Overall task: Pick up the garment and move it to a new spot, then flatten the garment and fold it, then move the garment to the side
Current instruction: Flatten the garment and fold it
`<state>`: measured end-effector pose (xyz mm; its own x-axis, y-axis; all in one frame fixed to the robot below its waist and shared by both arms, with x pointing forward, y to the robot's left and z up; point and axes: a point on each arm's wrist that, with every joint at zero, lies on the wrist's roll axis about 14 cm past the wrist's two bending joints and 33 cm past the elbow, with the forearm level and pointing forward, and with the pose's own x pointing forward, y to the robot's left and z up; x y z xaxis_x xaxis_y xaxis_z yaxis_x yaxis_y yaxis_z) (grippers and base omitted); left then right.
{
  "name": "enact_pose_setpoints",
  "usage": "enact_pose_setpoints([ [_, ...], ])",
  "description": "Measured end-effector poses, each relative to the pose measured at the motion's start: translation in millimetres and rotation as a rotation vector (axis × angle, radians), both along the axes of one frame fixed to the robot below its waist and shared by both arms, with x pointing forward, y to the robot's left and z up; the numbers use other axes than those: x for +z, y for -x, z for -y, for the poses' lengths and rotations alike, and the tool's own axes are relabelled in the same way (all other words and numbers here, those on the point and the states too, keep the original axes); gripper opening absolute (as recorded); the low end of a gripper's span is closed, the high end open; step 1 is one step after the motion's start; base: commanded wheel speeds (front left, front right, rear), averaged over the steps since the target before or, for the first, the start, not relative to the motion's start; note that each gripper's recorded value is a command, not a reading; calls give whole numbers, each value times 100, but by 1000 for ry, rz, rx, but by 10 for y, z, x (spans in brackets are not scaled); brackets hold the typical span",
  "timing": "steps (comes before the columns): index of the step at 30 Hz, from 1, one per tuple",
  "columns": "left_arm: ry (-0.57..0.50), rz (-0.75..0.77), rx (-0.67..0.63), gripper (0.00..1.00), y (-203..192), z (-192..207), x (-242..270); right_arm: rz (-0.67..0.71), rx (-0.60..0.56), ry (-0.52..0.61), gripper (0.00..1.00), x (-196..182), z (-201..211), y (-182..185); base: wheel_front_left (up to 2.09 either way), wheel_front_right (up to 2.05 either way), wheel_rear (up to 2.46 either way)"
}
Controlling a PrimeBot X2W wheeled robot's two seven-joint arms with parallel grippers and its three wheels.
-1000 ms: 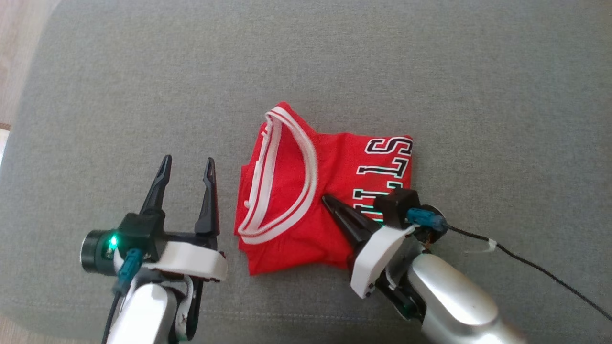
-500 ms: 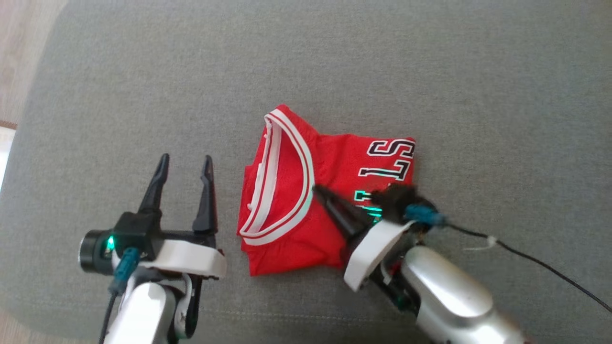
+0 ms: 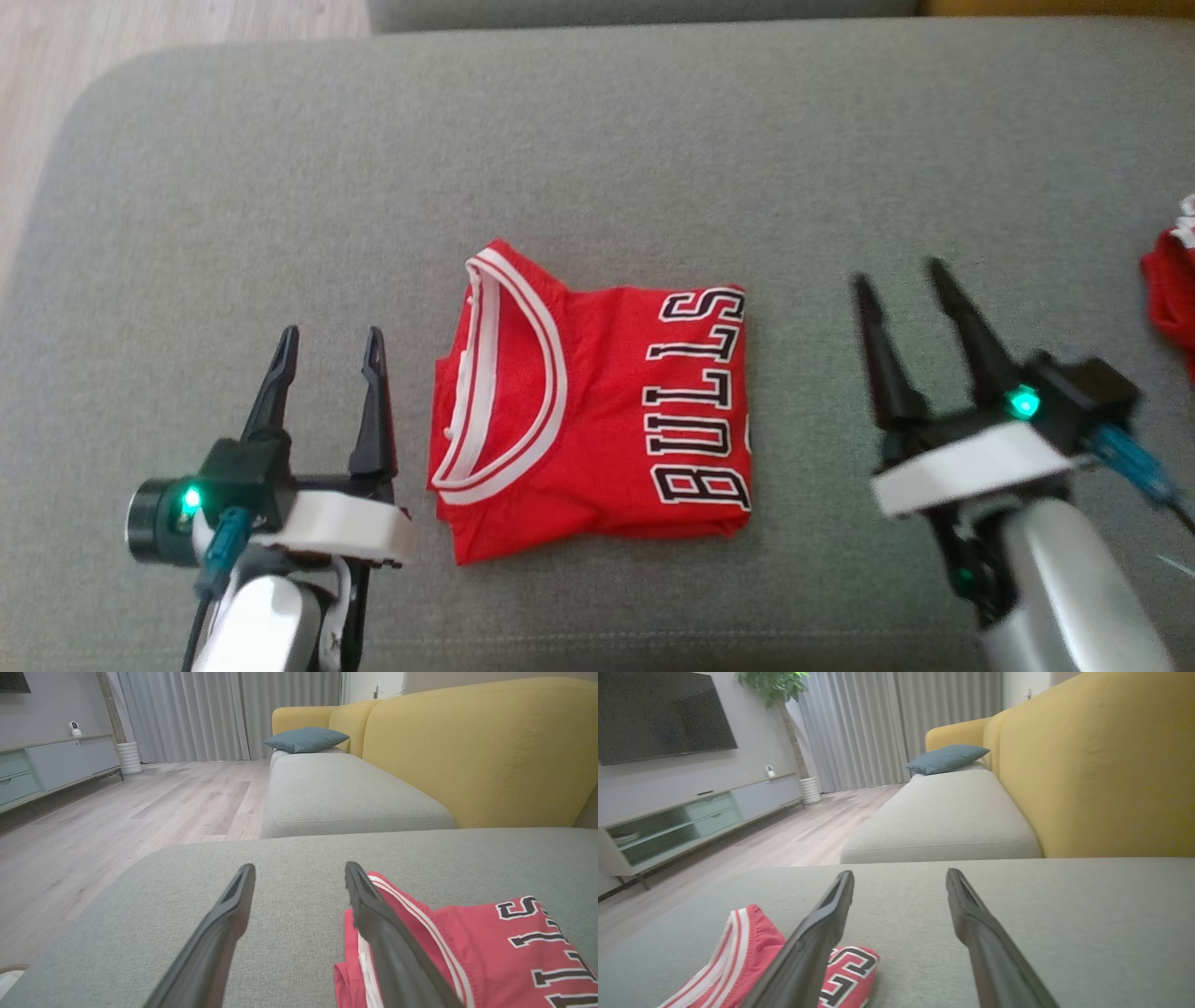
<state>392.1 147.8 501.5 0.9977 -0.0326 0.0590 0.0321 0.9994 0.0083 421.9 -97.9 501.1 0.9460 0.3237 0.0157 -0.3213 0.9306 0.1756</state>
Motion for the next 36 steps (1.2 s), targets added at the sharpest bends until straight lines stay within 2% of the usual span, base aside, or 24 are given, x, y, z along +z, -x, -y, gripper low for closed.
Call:
enact_pose_setpoints([
  [3, -4, 13, -6, 100, 25, 10, 47, 3, -79, 25, 100, 75, 269, 122, 0, 0, 0],
  [8, -14, 22, -13, 100, 82, 12, 88, -14, -144, 35, 100, 123, 456, 336, 0, 0, 0],
  [23, -42, -37, 5, 100, 467, -99, -23, -67, -183, 33, 100, 110, 558, 790, 0, 0, 0],
  [36, -53, -46, 0, 100, 529, -93, -17, -59, -198, 33, 100, 167, 608, 874, 0, 0, 0],
])
